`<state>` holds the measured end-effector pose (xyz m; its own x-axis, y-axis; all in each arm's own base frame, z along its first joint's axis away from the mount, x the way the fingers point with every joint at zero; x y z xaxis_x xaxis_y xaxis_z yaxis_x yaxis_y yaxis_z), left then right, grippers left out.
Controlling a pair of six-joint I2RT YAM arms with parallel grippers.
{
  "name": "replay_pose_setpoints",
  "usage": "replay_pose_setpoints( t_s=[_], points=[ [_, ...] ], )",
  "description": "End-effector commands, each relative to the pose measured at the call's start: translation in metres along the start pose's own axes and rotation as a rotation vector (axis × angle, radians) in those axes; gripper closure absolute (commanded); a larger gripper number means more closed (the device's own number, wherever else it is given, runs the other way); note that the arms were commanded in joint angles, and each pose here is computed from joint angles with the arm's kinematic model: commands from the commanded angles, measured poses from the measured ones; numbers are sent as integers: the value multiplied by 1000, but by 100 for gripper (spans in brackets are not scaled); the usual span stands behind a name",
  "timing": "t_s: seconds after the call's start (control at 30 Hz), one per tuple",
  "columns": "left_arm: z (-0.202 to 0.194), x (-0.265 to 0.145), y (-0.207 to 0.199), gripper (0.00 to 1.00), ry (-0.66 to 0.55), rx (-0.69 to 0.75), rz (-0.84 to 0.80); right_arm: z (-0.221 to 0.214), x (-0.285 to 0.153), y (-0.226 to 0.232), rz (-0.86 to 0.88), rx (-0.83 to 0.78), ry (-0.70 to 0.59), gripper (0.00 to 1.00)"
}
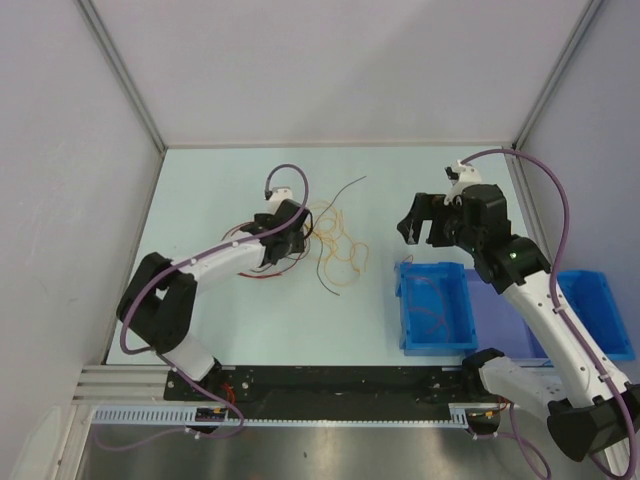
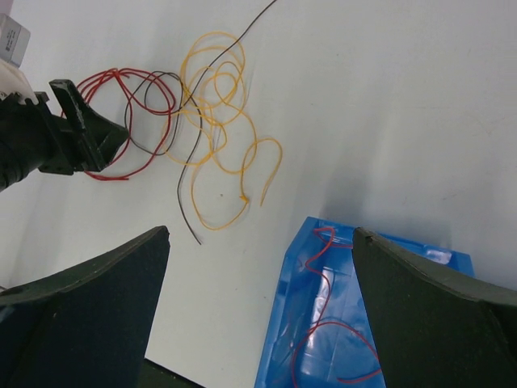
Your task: Untangle the cables
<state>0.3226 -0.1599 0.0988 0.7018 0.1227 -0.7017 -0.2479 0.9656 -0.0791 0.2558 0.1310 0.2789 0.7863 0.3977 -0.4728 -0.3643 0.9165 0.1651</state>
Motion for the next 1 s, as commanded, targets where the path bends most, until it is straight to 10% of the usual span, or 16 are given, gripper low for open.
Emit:
replay_pose_setpoints(
  t_s=[0.0, 0.7, 0.9, 0.97],
  points=[
    [23, 0, -28, 29, -30, -48, -64, 6, 3, 5, 28, 16, -29, 0],
    [26, 53, -49, 47, 42, -110, 31, -1, 2, 2, 14, 6, -10, 0],
    [26, 58, -53, 97, 57, -106, -2, -5, 5, 1, 10, 9, 3, 0],
    [31, 57, -55, 100, 49, -107, -8, -5, 6, 1, 10, 10, 3, 0]
  ],
)
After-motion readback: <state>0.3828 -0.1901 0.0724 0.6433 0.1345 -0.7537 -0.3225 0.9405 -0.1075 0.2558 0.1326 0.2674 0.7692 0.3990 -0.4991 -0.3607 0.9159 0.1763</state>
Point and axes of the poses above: each gripper's point midway between its finger pads, its own x axis out along the fingers, its own y axis along the line the jaws close on, z = x × y, the point moved 3 cm from there along -x, back along the fingers, and after that the axes turned 11 degrees about -x, right-handed, at the moved point
